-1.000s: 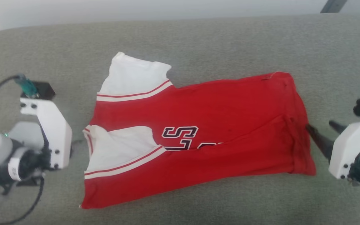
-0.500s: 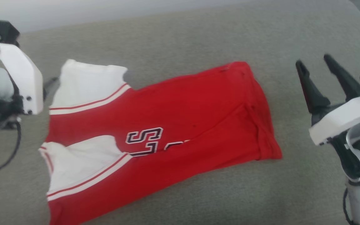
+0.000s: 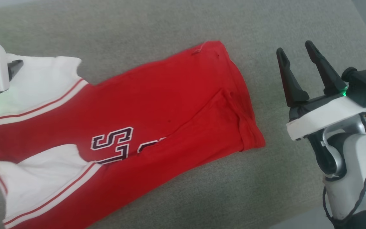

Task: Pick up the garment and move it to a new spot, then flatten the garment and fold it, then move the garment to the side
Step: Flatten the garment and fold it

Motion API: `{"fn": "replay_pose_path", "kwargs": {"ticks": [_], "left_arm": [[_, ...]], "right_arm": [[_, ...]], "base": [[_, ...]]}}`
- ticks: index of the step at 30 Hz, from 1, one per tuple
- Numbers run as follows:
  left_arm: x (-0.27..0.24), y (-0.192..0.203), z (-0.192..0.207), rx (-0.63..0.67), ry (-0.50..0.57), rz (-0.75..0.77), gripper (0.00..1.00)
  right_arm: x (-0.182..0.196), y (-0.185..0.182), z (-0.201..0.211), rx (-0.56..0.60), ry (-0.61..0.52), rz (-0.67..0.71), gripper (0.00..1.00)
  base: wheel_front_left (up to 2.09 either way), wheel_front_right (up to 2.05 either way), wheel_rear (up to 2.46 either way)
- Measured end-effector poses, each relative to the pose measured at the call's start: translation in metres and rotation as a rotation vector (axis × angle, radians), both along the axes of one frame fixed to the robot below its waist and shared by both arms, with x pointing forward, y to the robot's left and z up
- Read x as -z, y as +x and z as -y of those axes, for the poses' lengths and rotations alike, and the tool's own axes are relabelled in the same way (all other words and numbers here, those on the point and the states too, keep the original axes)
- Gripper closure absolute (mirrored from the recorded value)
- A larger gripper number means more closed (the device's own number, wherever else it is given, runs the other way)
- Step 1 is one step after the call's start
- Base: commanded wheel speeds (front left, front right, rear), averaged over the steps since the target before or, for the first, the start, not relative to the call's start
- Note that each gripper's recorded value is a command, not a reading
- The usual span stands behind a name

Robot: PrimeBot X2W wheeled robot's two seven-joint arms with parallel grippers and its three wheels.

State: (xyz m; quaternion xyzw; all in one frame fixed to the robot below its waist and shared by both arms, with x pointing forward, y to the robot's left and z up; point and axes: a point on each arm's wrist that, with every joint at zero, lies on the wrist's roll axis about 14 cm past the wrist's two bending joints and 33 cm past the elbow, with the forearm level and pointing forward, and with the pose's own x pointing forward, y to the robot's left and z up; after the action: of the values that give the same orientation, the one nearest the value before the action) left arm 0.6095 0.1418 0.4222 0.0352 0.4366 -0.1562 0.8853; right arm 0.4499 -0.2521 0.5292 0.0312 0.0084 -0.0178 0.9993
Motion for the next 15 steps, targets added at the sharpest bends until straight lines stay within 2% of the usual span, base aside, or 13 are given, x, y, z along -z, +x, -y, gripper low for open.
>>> {"fn": "replay_pose_path", "kwargs": {"ticks": [7, 8, 9, 10, 15], "left_arm": [[0.039, 0.006, -0.009, -0.047, 0.050, -0.130, 0.00], [0.044, 0.006, -0.009, -0.056, 0.048, -0.147, 0.15], [0.047, 0.006, -0.008, -0.059, 0.045, -0.163, 0.84], [0.048, 0.007, -0.008, -0.063, 0.042, -0.165, 1.00], [0.055, 0.007, -0.009, -0.081, 0.029, -0.189, 1.00]], "right_arm": [[0.022, 0.007, -0.005, -0.020, -0.002, -0.066, 0.00], [0.024, 0.009, -0.005, -0.022, 0.000, -0.074, 0.00], [0.027, 0.010, -0.005, -0.024, 0.004, -0.089, 0.00], [0.030, 0.012, -0.007, -0.032, 0.006, -0.101, 0.00], [0.040, 0.028, -0.012, -0.065, 0.007, -0.160, 0.00]], "base": [[0.00, 0.00, 0.00], [0.00, 0.00, 0.00], [0.00, 0.00, 0.00], [0.00, 0.00, 0.00], [0.00, 0.00, 0.00]]}}
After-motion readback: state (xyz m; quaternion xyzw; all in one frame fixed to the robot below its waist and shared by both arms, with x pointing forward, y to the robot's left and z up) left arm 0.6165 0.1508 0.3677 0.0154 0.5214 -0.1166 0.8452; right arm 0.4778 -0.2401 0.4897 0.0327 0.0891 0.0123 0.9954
